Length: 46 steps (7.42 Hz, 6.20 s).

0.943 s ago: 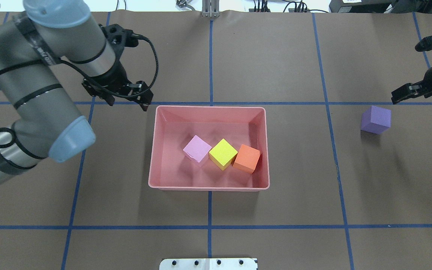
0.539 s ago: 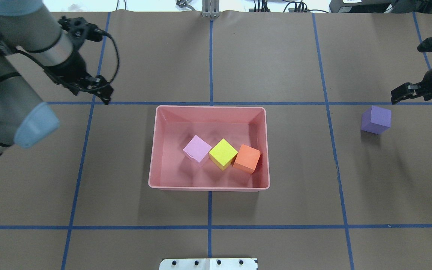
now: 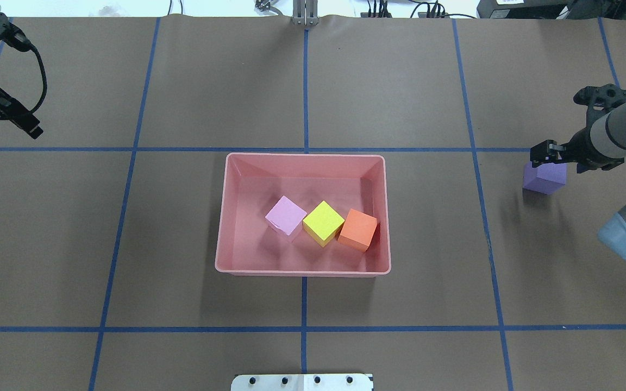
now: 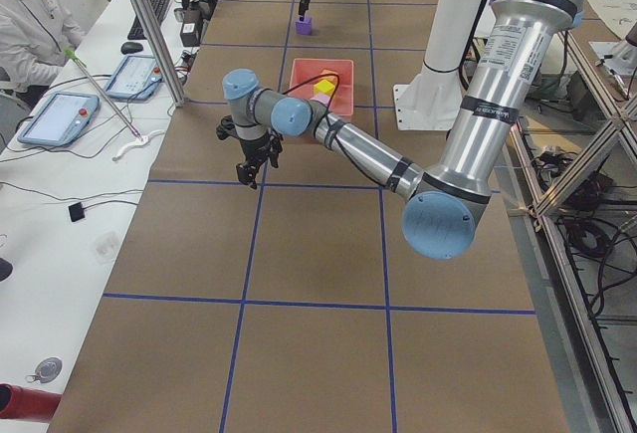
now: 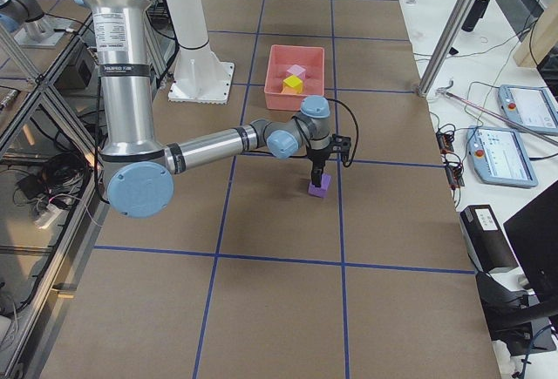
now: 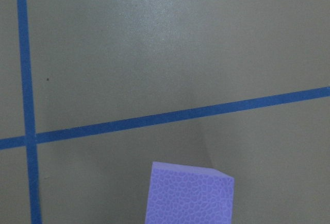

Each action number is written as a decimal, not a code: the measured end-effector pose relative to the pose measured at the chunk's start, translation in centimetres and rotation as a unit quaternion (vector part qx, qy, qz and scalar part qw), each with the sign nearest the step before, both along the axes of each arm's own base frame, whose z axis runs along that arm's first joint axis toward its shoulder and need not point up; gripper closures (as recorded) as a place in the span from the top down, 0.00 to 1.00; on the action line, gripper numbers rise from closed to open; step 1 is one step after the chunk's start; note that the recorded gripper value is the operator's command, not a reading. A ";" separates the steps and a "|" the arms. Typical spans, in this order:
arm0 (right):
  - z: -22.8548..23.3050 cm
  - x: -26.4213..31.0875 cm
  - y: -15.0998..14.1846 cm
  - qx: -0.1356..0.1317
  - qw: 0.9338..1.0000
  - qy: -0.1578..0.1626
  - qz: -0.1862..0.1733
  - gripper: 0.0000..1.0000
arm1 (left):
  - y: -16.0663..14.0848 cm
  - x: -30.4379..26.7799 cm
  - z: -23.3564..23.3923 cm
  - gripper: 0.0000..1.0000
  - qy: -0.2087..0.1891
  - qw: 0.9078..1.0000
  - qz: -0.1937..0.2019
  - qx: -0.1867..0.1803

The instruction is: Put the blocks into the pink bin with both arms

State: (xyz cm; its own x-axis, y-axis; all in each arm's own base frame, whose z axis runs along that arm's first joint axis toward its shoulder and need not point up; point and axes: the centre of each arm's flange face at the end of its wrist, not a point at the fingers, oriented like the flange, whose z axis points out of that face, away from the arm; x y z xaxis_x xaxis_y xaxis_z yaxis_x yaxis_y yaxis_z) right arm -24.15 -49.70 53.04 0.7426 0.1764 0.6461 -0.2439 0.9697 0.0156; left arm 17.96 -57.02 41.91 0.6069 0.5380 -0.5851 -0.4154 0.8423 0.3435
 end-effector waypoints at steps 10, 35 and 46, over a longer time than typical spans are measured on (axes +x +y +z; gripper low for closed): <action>-6.7 -6.3 -2.2 0.026 0.998 -0.048 -0.005 0.00 | 0.2 0.3 -0.1 1.00 0.001 1.000 0.000 -0.002; 4.9 22.4 -5.2 0.036 0.980 0.028 -0.195 1.00 | 2.8 -21.2 21.4 1.00 -0.007 0.988 -0.125 -0.093; 6.1 23.3 -4.6 0.031 0.980 0.027 -0.196 1.00 | 4.8 -25.5 17.9 1.00 0.023 0.980 -0.163 -0.114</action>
